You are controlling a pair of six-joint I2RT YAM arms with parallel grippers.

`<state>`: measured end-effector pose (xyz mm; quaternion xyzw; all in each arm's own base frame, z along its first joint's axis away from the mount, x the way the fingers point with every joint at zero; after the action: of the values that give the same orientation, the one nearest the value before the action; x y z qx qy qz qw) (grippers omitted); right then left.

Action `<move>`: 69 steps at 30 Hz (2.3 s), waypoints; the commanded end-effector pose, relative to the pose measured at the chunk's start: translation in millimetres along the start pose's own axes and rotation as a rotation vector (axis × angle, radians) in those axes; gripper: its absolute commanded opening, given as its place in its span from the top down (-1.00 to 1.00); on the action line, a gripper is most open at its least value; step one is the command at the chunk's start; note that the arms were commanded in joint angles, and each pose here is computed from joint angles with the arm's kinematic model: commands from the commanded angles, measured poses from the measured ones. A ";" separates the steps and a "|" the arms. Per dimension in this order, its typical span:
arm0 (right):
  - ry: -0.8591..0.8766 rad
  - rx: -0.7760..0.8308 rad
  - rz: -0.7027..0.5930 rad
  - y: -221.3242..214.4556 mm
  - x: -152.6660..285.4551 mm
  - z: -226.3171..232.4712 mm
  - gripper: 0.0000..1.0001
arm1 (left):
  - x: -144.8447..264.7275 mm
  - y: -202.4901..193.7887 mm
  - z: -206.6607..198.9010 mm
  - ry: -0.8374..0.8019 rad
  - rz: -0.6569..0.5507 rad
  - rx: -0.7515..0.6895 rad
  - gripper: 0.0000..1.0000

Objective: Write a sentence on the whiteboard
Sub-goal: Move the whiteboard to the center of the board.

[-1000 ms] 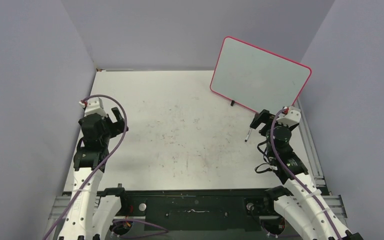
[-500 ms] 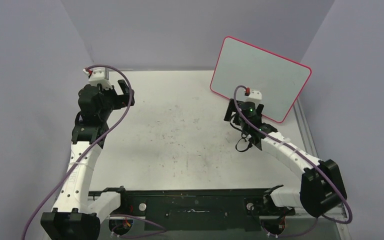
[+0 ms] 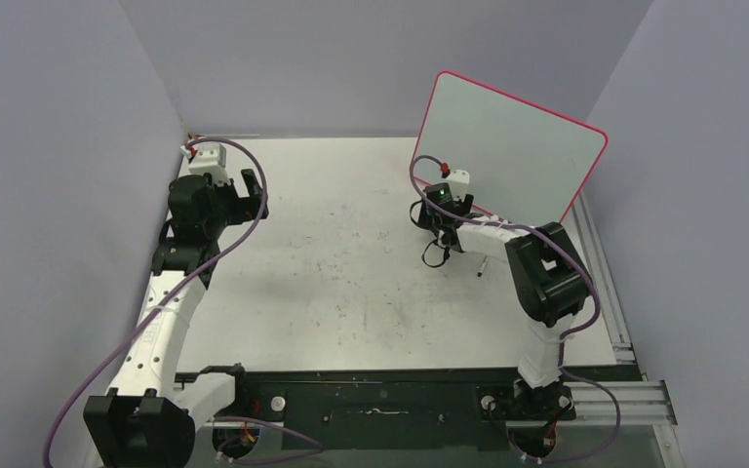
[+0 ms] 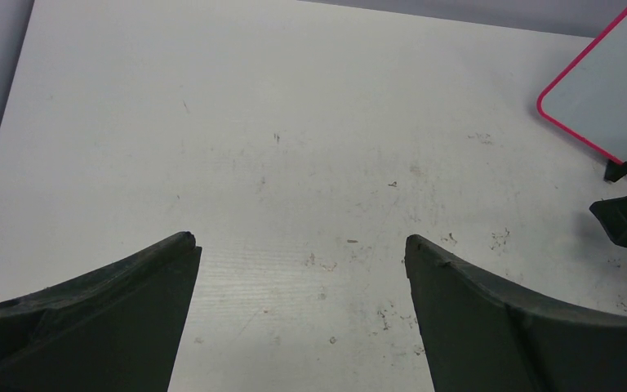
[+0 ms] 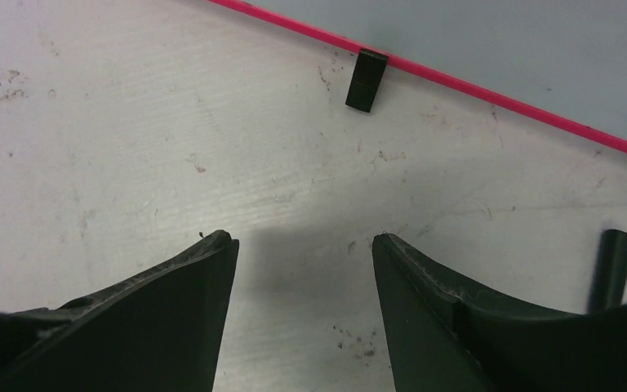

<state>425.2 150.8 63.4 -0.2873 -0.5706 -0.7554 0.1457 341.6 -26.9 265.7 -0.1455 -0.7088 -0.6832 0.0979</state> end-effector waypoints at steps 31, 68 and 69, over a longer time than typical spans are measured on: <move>-0.153 -0.076 -0.146 48.8 -89.3 -15.3 0.13 | -6.2 10.2 -9.2 -0.046 -0.038 0.010 -0.92; 0.144 0.196 -0.108 -22.2 -18.2 58.1 0.89 | -10.6 6.4 -11.9 -0.064 -0.025 0.015 -0.92; 0.157 0.209 -0.106 -27.6 -12.9 62.2 0.89 | -10.6 6.1 -12.0 -0.064 -0.024 0.016 -0.92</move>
<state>463.5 163.7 30.2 -0.2435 -0.6417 -0.7184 0.1129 347.4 -35.8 256.3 -0.1698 -0.7126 -0.6745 0.0922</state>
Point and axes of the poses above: each gripper's point midway between its finger pads, its own x axis back along the fingers, its own z axis along the line the jaws close on, y = z × x, the point moved 2 cm from there along x, back along the fingers, and after that the axes turned 9 degrees about -x, right-handed, at the moved point
